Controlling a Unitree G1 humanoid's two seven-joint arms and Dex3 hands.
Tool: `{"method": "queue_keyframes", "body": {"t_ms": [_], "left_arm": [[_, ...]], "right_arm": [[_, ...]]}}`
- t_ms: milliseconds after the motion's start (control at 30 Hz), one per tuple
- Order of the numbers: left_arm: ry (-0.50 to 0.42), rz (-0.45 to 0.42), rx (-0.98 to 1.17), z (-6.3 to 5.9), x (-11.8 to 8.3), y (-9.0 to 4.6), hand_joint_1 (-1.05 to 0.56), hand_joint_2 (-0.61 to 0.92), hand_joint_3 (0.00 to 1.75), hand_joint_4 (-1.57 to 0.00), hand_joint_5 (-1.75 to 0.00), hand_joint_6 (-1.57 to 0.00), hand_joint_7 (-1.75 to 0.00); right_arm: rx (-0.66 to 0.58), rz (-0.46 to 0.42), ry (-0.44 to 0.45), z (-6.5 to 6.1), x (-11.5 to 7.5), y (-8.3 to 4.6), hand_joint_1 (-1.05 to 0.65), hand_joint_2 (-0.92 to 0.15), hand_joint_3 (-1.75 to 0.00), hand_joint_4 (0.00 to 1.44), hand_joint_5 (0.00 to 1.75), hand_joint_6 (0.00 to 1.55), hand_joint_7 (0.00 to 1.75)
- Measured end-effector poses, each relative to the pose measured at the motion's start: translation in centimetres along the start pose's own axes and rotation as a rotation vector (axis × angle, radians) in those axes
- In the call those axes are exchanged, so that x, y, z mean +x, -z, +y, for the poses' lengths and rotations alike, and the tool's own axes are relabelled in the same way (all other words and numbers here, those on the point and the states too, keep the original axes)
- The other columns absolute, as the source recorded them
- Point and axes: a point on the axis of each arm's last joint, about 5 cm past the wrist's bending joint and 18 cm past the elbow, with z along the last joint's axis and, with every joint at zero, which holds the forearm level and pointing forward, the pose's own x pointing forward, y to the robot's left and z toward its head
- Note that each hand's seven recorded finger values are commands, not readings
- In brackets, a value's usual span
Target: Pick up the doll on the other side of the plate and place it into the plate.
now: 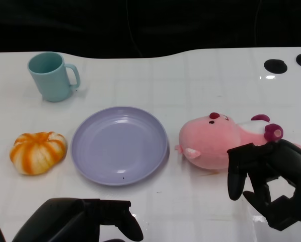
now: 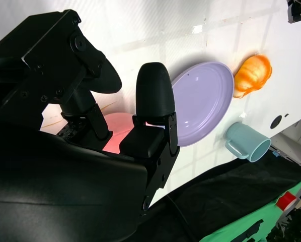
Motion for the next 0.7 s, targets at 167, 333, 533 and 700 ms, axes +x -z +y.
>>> {"method": "queue_keyframes", "body": {"t_ms": [167, 333, 533, 700], "left_arm": [[0.000, 0.000, 0.000, 0.00, 0.00, 0.00, -0.21, 0.92, 0.41, -0.62, -1.65, -0.71, -0.91], [0.001, 0.000, 0.001, 0.01, -0.01, 0.01, -0.22, 0.92, 0.41, -0.62, -1.63, -0.71, -0.91], [0.002, 0.000, 0.002, 0.02, -0.01, 0.01, -0.21, 0.92, 0.41, -0.63, -1.63, -0.71, -0.91], [0.002, 0.000, 0.002, 0.03, -0.01, 0.01, -0.22, 0.92, 0.41, -0.62, -1.63, -0.71, -0.91]], "right_arm": [[-0.004, 0.002, 0.000, -0.06, 0.02, -0.07, -0.06, -0.36, -1.27, 0.93, 1.75, 0.85, 1.33], [-0.006, 0.003, 0.000, -0.06, 0.03, -0.07, -0.08, -0.37, -1.26, 0.93, 1.75, 0.86, 1.32], [-0.010, 0.002, -0.001, -0.08, 0.02, -0.08, -0.07, -0.38, -1.24, 0.91, 1.73, 0.85, 1.30], [-0.013, 0.002, -0.006, -0.11, 0.01, -0.09, -0.06, -0.43, -1.18, 0.90, 1.71, 0.84, 1.29]]}}
